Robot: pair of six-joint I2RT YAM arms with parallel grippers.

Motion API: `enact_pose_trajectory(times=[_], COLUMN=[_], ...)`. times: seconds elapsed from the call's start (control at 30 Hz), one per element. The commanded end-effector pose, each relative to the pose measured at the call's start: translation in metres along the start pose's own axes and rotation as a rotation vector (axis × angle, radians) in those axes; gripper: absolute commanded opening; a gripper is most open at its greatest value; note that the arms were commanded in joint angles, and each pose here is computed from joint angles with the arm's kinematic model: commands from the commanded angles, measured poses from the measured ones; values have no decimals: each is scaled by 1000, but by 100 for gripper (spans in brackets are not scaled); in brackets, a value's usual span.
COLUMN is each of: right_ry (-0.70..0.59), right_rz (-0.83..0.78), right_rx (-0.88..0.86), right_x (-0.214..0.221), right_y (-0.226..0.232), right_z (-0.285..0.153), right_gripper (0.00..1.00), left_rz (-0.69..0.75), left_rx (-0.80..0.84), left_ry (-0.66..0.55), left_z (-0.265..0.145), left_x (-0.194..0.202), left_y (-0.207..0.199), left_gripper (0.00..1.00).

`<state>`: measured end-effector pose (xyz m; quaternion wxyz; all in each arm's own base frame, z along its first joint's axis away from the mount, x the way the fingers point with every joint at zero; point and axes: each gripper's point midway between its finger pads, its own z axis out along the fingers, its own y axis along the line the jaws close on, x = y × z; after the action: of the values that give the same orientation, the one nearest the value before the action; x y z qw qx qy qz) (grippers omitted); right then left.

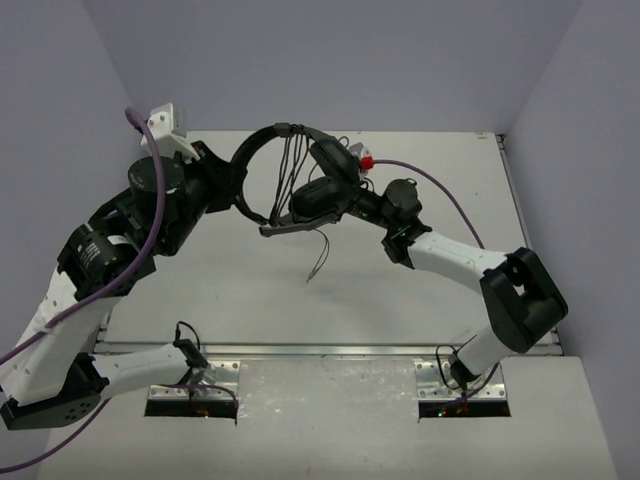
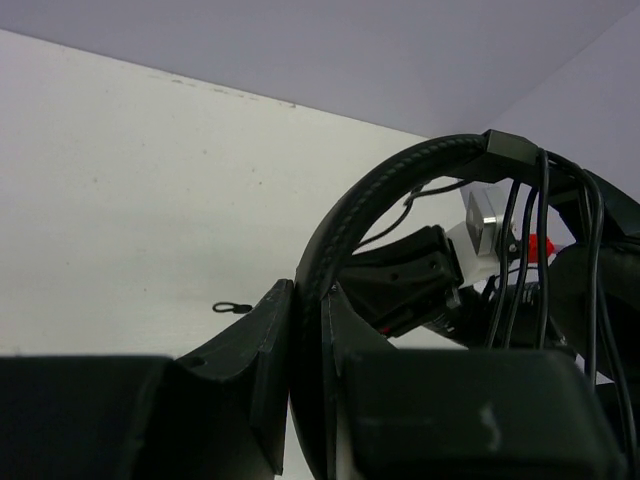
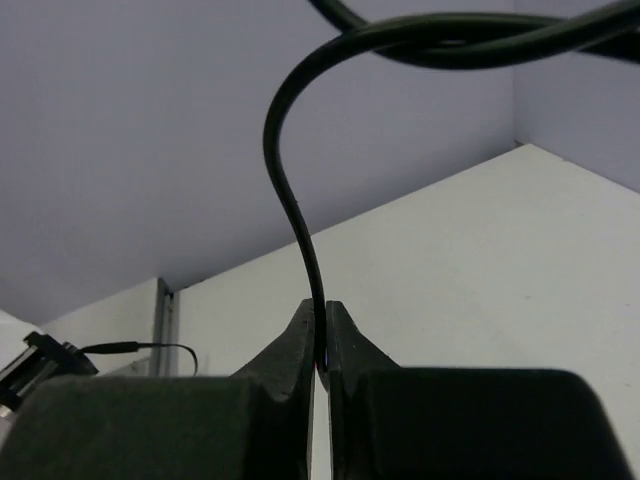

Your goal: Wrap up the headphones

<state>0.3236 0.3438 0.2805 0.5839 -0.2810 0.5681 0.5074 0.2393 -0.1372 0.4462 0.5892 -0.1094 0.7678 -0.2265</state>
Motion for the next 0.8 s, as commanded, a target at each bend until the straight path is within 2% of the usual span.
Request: enact_pose_trajectory(times=[0.0,0.03,0.1,0.27,0.3,0.37,0.4,0.43,0.47,0.5,0.53,0.77], right_ry=[-35,-12,-20,118,142,222,239,322,354,370,443,563], right_rz=[-30,22,32,52,9,-10,-59,-61,-88,-146,-171,-289], right_rx=[-69,-57,-49,-10,-27,26,-4,12,12,-4,5,-76], right_x=[-1,22,36,99,105,125,127,146,155,155,172,163], right_y=[20,19,19,36,50,53,72,76,90,99,108,151], right_z=[11,0,-9,-38,-42,-52,-56,-66,-68,-72,-81,-90], right_gripper=[1,1,1,1,1,1,1,1,1,1,1,1], left_rz=[-146,-169,-198,-252,-227,-254,-237,-249,-233,-250,-234,-235], left_rx=[9,-48,-97,-257,-303,-346,-376,-416,-443,-442,-504,-667], left_ry=[-132,-177,-225,-386,-376,-424,-416,-448,-429,-426,-420,-463], left_z=[3,4,8,16,32,38,56,62,84,89,110,143], left_x=[-33,-41,-54,-98,-92,-113,-109,-124,-120,-127,-126,-119], left_y=[-13,-4,-2,6,6,12,13,29,35,38,56,98], left_gripper=[0,0,0,0,0,0,0,0,0,0,0,0])
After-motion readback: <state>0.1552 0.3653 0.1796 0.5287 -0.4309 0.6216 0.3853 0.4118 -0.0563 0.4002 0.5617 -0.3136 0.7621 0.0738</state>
